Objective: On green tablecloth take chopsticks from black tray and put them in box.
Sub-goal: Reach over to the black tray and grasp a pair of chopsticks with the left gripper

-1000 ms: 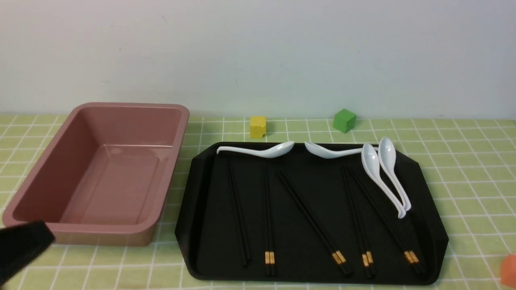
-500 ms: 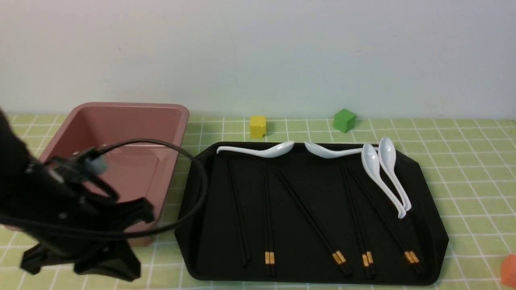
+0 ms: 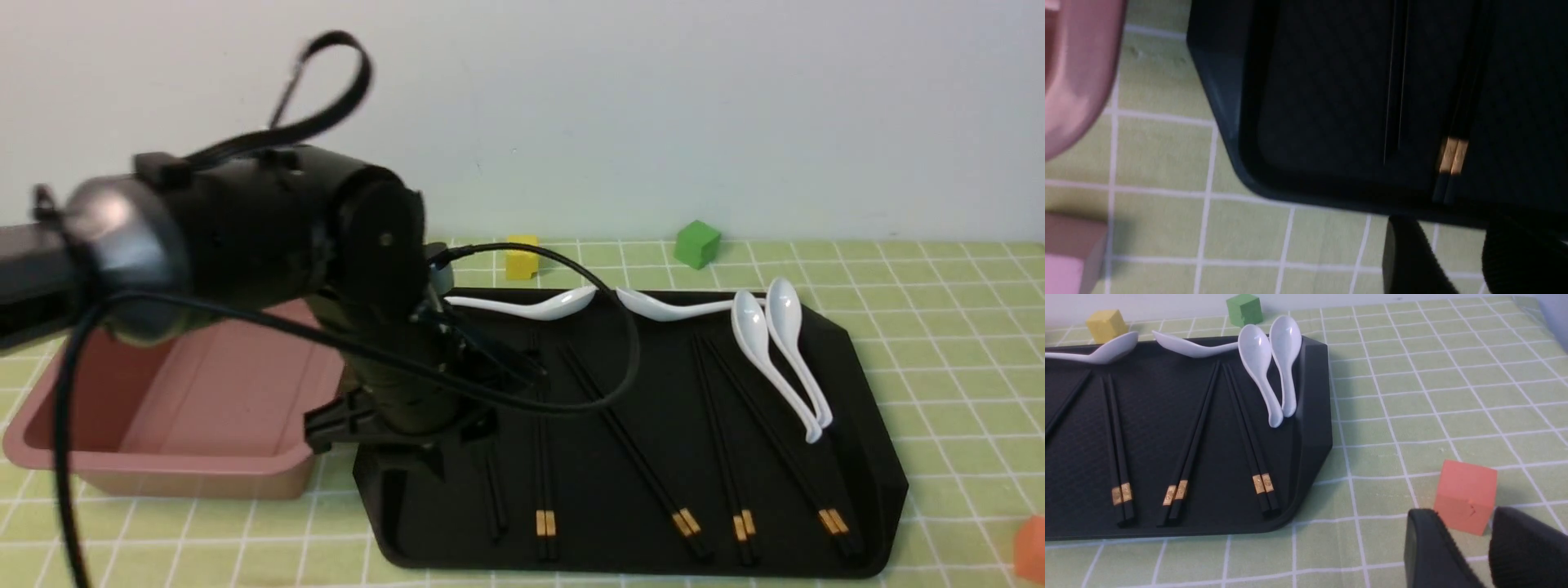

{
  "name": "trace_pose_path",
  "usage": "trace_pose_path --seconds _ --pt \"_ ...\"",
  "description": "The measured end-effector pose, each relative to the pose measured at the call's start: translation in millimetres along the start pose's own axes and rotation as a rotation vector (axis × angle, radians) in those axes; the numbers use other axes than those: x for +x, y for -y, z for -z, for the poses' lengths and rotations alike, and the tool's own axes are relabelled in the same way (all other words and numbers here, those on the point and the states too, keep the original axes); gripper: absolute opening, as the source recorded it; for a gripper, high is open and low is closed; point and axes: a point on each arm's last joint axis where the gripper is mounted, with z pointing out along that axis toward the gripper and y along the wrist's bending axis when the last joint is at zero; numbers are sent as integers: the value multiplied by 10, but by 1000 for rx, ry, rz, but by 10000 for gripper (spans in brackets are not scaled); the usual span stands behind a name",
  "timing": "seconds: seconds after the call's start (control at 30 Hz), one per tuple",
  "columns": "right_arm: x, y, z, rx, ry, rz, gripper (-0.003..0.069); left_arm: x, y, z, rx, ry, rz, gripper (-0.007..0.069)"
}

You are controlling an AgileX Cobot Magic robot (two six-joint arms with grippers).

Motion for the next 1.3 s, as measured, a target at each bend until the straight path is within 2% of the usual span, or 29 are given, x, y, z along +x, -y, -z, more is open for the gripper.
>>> trace_pose_path --seconds 0.13,0.33,0.77,0.87,1.0,1.07,1.2,1.3 --pt "0 0 0 0 0 0 239 -143 126 -247 -28 -5 6 333" --pt "0 0 0 0 0 0 239 -308 238 -555 -62 18 -13 339" --pt "0 0 0 0 0 0 239 -377 223 -1035 -129 12 -38 336" --pt "0 0 0 0 0 0 239 -383 220 -1043 -136 15 -44 293" --pt "0 0 0 0 0 0 239 -382 203 -1047 -155 12 -53 92" --pt "0 0 0 0 0 0 239 -383 206 -1030 -155 12 -53 74" --pt "0 0 0 0 0 0 239 -384 219 -854 -167 1 -49 85" --pt "0 0 0 0 0 0 239 -439 307 -400 -128 39 -76 85"
